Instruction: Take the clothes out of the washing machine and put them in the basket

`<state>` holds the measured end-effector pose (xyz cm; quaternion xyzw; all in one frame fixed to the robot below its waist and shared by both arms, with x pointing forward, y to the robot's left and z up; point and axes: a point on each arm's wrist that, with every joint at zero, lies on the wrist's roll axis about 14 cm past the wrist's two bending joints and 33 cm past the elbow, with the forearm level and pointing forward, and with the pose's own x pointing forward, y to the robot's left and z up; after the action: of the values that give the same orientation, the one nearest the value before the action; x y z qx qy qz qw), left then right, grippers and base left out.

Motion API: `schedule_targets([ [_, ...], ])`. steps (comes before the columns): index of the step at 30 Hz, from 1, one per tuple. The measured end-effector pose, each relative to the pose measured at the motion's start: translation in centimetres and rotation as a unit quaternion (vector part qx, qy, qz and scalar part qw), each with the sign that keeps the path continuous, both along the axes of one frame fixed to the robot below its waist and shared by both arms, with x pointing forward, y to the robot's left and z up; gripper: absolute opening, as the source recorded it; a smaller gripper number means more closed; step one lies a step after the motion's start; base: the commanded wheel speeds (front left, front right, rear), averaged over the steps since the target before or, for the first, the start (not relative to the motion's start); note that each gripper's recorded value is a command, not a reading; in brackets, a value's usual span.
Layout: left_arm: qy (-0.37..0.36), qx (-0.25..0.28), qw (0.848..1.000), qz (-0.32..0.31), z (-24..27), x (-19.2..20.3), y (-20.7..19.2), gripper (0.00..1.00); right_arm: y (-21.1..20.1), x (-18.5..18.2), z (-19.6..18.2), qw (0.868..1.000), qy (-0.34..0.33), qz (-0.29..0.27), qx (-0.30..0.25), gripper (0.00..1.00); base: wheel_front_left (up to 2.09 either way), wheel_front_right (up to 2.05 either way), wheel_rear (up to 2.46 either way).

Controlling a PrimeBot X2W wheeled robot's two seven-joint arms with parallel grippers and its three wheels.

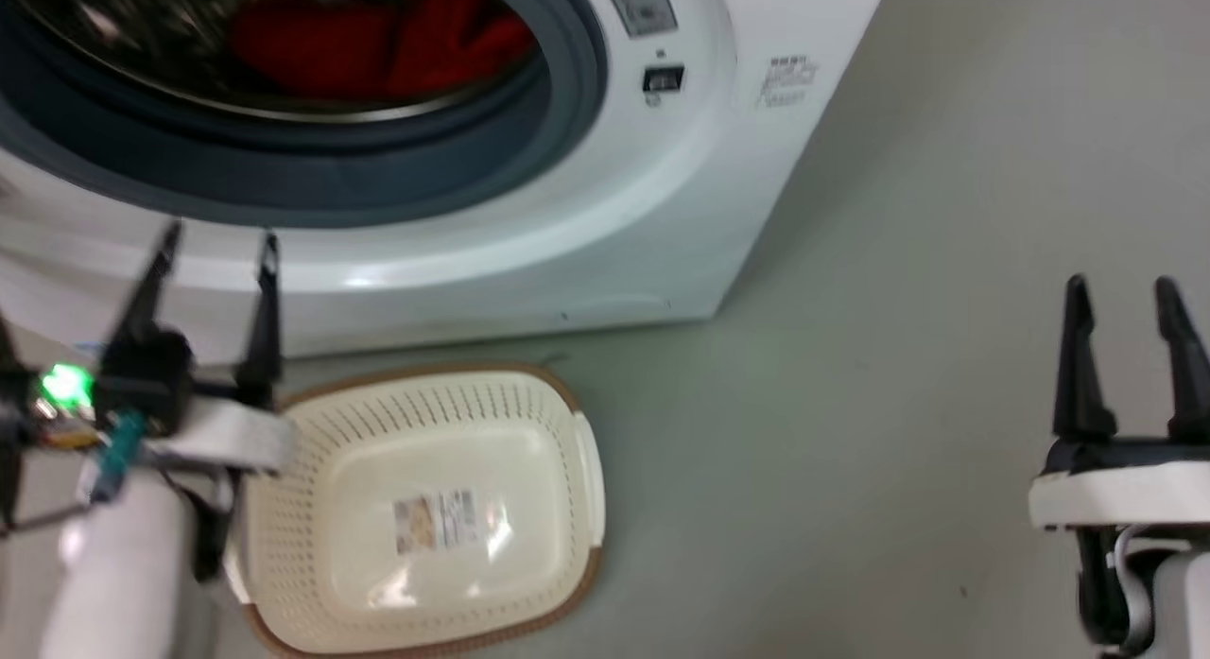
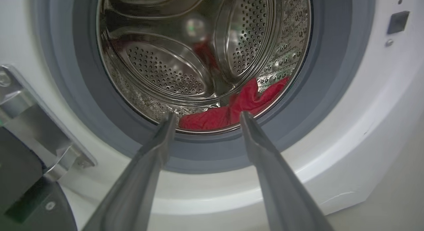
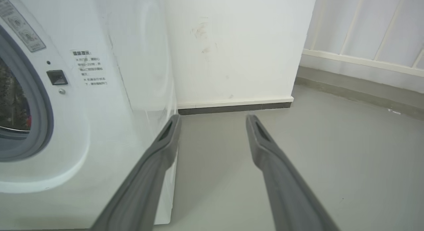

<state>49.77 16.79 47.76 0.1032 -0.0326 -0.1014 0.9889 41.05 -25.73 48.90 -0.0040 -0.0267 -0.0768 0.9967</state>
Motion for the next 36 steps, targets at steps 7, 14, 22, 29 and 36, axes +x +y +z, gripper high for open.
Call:
schedule_targets([
  [7, 0.035, 0.04, 0.998, -0.036, -4.6, 9.2, 0.4, 1.0, -2.7, 1.3, -4.2, 0.998, 0.041, -0.043, 0.032, 1.0, 0.0, 0.0, 0.0],
  [14, 0.106, 0.085, 0.988, -0.071, -9.3, 17.1, -2.6, 1.0, -3.8, 1.7, -8.5, 0.989, 0.074, -0.076, 0.103, 1.0, 0.0, 0.0, 0.0],
  [22, 0.181, 0.133, 0.973, -0.053, -11.9, 24.0, -2.9, 1.0, -3.5, 2.6, -10.2, 0.987, 0.083, -0.072, 0.121, 1.0, 0.0, 0.0, 0.0],
  [29, 0.23, 0.135, 0.964, -0.016, -11.9, 28.4, -2.7, 1.0, -2.5, 2.2, -10.1, 0.988, 0.092, -0.055, 0.109, 1.0, 0.0, 0.0, 0.0],
  [36, 0.313, 0.128, 0.941, 0.029, -14.0, 30.4, -1.2, 1.0, -1.8, 1.3, -9.8, 0.988, 0.102, -0.05, 0.104, 1.0, 0.0, 0.0, 0.0],
])
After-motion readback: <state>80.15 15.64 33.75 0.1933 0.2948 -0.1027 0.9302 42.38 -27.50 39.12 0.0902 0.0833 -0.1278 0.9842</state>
